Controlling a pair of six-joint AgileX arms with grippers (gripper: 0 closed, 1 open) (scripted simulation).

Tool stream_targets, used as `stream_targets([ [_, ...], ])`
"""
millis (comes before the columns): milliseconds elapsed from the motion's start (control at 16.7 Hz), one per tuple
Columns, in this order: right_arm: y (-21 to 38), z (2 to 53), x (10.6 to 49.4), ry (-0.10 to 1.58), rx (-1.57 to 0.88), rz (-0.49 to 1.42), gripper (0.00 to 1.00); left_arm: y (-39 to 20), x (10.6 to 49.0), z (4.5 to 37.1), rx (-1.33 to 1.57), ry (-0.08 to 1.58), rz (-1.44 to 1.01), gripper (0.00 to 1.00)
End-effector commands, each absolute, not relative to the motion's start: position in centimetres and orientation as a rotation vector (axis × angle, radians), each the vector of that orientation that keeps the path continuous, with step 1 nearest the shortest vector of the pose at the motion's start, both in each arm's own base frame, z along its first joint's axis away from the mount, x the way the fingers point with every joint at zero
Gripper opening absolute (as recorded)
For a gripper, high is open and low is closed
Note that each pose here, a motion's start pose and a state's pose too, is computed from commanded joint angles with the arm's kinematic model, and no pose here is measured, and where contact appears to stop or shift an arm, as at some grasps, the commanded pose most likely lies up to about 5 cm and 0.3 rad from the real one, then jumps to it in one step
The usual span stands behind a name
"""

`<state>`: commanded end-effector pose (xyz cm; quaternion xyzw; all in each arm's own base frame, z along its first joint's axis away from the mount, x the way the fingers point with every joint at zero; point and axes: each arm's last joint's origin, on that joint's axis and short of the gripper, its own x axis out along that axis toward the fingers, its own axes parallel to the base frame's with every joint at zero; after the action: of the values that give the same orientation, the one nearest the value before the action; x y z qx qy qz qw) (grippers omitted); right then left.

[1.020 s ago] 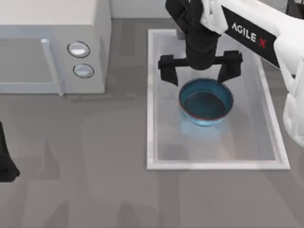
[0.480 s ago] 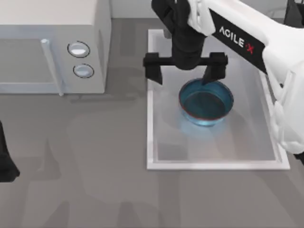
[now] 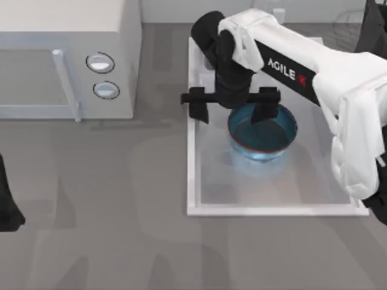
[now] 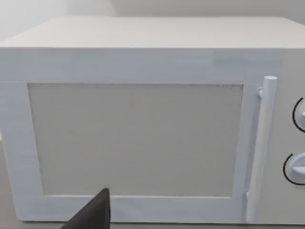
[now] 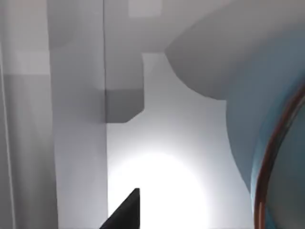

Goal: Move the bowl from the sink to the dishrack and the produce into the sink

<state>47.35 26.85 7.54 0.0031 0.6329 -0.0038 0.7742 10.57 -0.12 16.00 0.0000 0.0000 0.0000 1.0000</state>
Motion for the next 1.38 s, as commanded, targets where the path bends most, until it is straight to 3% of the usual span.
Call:
stream_targets([
  [180,26.8,4.8,47.7,1.371,0.007,-0.009,1.00,-0.1,10.6,16.0,0.000,0.000,0.000,1.00],
  [420,26.8,4.7,47.7,1.371,0.007,-0.009,1.00,-0.1,10.6,16.0,0.000,0.000,0.000,1.00],
  [1200,26.8,4.7,47.7,1.371,0.007,-0.009,0.02,-0.1,10.6,16.0,0.000,0.000,0.000,1.00],
  [1380,26.8,4.7,47.7,1.371,0.007,-0.009,0.00,-0.1,10.6,16.0,0.000,0.000,0.000,1.00],
])
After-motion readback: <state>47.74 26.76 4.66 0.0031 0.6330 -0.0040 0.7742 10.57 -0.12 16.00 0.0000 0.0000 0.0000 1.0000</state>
